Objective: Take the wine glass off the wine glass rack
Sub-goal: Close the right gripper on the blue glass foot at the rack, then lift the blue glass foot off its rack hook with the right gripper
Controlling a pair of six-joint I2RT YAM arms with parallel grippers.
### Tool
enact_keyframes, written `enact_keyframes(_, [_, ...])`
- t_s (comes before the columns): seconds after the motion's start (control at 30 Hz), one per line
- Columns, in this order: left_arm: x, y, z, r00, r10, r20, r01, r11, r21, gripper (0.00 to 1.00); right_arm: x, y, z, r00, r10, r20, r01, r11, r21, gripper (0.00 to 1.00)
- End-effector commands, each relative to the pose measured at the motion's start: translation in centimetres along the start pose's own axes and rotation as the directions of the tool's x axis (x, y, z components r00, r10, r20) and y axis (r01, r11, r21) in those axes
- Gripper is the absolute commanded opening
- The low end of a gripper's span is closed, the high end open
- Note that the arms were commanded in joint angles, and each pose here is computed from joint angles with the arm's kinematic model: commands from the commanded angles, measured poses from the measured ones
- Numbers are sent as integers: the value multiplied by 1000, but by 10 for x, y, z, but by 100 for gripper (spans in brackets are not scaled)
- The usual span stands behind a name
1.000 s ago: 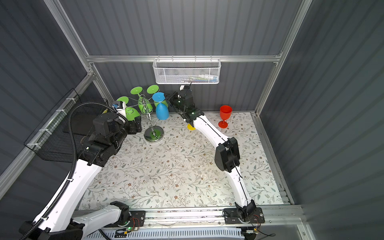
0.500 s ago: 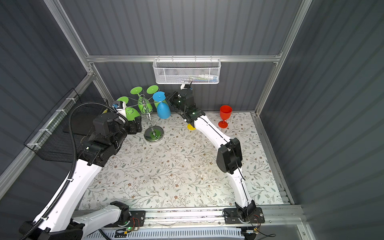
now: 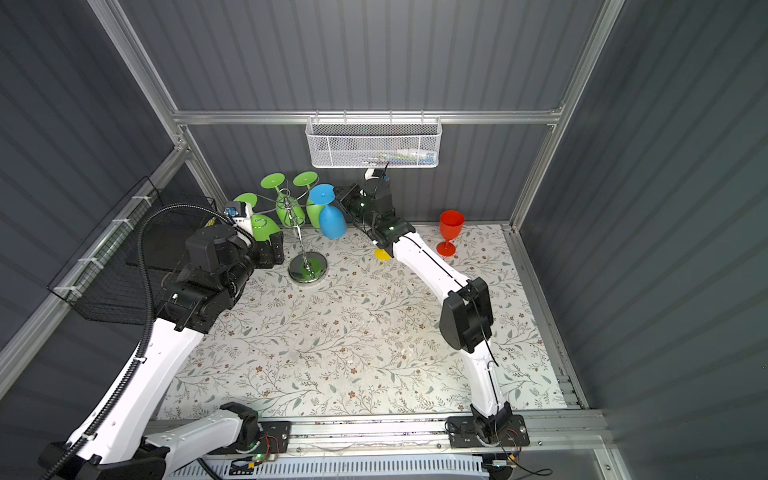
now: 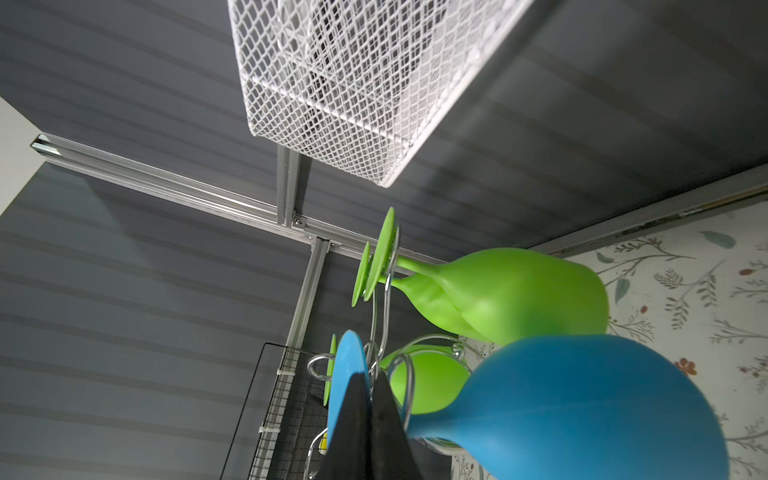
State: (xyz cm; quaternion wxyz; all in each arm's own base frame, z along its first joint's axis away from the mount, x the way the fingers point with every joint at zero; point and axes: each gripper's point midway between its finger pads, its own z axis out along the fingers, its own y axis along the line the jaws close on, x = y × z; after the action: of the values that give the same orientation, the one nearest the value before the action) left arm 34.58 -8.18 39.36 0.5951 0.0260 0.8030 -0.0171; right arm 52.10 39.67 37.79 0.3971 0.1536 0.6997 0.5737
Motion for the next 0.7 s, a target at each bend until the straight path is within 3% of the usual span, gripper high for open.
enact_keyframes(0.0, [1,0,3,1000,-19,2,19,1000,5,90,-9,28,-13,999,-34,33,36,998,-58,0])
enact_keyframes(0.43, [0,0,2,1000,-22,4,22,1000,10,90,24,31,-1,997,-68,-22,66,996,-53,0])
enact_keyframes(0.67, [1,-2,1,1000,-19,4,19,1000,21,90,21,38,11,997,-81,-5,80,994,-72,0])
